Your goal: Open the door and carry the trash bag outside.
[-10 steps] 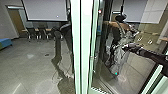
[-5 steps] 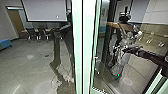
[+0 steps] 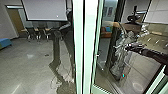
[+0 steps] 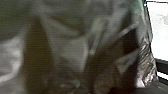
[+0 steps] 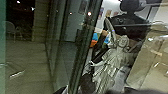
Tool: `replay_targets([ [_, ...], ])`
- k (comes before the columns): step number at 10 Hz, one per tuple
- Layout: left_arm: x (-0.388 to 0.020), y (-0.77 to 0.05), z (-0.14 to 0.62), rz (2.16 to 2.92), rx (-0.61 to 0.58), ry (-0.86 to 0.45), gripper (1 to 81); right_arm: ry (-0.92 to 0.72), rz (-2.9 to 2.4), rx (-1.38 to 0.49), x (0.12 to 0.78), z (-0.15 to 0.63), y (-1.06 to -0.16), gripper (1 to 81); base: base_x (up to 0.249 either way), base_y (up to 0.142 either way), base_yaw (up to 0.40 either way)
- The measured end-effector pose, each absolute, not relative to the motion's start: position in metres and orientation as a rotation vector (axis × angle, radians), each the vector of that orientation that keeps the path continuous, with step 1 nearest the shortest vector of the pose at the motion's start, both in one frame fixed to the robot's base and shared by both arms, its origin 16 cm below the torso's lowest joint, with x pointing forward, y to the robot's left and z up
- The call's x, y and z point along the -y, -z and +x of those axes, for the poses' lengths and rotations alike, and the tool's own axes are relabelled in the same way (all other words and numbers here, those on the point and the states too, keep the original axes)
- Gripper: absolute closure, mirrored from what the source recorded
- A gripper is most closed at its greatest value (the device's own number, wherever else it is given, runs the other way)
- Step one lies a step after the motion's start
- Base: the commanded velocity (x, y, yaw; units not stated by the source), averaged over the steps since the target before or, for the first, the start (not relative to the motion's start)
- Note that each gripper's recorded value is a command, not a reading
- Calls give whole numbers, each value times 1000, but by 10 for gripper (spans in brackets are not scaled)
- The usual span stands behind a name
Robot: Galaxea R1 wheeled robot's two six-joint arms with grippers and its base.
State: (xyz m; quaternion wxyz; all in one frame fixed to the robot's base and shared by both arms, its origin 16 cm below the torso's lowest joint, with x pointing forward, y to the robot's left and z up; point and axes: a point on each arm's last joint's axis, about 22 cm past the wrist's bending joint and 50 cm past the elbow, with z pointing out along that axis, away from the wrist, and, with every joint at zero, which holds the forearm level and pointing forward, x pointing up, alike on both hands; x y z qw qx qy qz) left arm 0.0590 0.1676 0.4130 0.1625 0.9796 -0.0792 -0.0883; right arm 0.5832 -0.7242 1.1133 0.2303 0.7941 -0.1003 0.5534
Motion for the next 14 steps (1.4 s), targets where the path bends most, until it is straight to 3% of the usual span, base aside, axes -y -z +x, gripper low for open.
replay_targets([
  [7, -167, -413, 60, 2794, 227, 253, 811, -1435, 2088, 423, 837, 488, -1125, 10, 0, 0, 0],
  [14, -170, -413, 51, 2795, 227, 267, 811, -1435, 2060, 479, 885, 428, -1132, 10, 0, 0, 0],
])
